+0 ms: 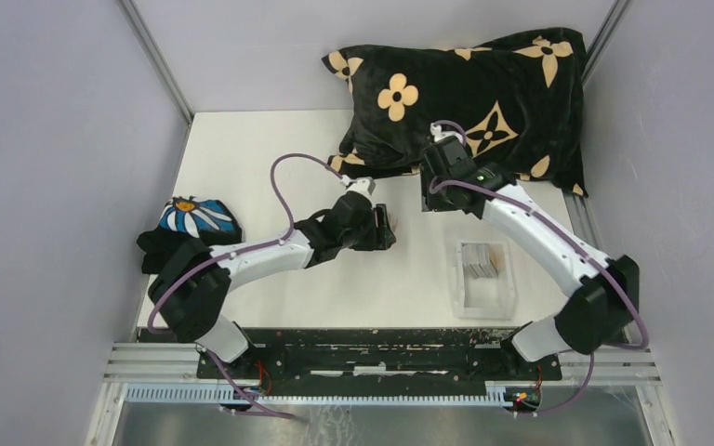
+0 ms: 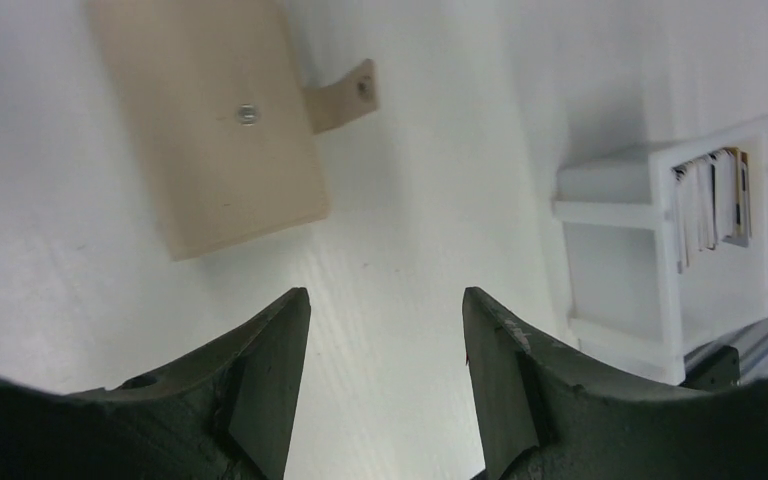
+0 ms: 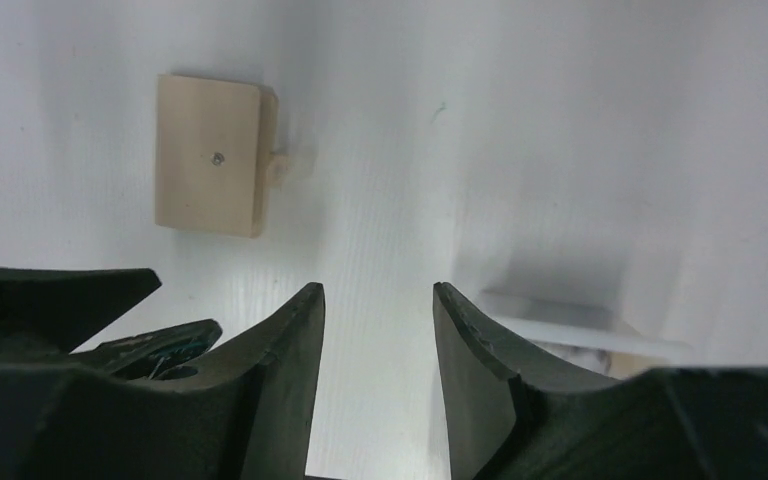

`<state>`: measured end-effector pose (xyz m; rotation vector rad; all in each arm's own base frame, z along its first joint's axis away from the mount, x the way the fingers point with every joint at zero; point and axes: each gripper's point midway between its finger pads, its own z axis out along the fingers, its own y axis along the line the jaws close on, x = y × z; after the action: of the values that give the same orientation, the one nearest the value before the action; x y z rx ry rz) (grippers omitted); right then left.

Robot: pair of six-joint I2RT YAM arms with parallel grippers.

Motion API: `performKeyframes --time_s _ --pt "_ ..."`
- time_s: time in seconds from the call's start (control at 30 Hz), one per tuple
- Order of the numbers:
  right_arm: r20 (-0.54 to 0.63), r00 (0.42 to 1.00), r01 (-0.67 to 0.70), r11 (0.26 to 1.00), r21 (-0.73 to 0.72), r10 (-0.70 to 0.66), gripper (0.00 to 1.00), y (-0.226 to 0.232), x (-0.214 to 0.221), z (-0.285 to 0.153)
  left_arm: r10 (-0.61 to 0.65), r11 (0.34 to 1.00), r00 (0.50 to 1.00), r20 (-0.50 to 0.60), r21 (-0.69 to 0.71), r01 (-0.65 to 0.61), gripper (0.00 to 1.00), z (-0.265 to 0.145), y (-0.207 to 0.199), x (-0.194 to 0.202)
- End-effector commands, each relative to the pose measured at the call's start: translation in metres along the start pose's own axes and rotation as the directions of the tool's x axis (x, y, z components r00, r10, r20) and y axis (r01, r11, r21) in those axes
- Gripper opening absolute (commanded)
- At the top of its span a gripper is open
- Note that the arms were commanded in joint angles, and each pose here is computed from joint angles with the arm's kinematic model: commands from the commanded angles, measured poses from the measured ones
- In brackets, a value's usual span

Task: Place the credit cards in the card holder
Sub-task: Move the storage box to the center of the board.

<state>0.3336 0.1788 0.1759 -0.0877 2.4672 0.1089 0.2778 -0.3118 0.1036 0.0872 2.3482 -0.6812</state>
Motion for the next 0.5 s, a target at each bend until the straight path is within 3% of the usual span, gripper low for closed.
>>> performKeyframes --time_s 0.0,0.47 --pt "0.064 0.998 -0.014 0.993 0.117 0.006 0.51 -0.039 0.008 -0.038 0.073 0.981 0.997 -0.013 0.181 -0.070 0.65 0.013 -0.054 0.002" --pt "-0.009 0.995 -0.089 0.947 0.309 0.097 0.61 -0.100 0.067 -0.063 0.084 0.922 0.988 -0.132 0.385 -0.027 0.66 0.035 -0.112 0.037"
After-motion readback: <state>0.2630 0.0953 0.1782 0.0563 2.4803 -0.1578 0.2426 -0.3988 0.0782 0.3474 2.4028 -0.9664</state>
